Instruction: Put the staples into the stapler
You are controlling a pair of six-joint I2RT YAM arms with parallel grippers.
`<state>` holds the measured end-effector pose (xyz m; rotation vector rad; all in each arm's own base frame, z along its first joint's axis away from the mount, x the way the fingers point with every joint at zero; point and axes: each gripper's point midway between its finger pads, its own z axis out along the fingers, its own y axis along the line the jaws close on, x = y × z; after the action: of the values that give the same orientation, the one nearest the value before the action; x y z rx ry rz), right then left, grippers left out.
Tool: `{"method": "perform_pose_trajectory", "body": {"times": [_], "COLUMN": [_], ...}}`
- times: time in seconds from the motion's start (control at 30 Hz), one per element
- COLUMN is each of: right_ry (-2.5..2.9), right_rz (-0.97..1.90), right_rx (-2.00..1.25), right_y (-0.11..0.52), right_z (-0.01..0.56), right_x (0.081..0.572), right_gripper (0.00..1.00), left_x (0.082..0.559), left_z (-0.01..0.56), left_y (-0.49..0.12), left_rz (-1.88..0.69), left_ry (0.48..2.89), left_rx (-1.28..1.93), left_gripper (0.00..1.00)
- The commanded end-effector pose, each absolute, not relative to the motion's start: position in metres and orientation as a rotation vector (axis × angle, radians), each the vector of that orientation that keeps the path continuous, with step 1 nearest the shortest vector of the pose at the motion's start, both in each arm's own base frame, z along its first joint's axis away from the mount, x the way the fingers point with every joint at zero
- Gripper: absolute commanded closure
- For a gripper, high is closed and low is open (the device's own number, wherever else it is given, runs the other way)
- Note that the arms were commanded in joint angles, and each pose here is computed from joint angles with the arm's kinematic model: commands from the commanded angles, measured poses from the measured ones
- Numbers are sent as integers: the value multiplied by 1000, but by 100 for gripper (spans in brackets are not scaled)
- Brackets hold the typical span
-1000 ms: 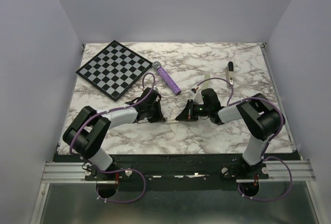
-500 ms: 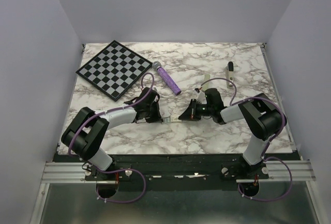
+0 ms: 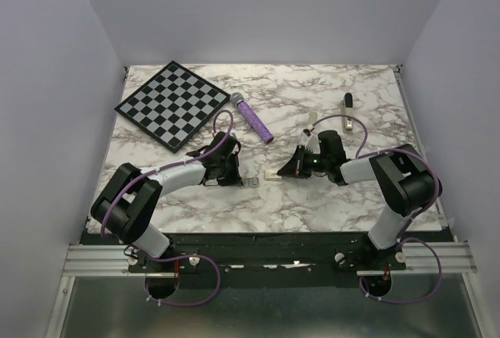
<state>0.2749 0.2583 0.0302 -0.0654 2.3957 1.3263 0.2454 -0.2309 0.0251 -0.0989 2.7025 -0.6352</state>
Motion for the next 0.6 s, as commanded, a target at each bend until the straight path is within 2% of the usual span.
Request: {"method": "perform_pose_trajectory", "body": {"times": [0.0,0.13,0.27,0.43,0.53,0.57], "right_ry": [2405,2399,2370,2343,2353,2363], "right_rz": [1244,1246,1279,1290,1276,1265], "right_rx": [-76,-71,-68,-85,-77,-69], "right_y": [250,253,263,282,287,286], "right_z": [28,30,38,47,43,41], "right_x": [279,287,302,319,323,324], "right_gripper": [99,99,99,98,93,87], "left_x": [247,248,248,249,250,251], "left_z": [29,30,32,35,37,38], "left_y": [-219,-217,-218,-217,-217,-216], "left_rz": [-553,-539,-542,-542,-546,-542], "left_ry": [2705,2706,2703,2689,2674,2669], "left_rx": [-88,-81,-78,-88,-106,-110], "left_gripper": [100,100,95,83,74,71]}}
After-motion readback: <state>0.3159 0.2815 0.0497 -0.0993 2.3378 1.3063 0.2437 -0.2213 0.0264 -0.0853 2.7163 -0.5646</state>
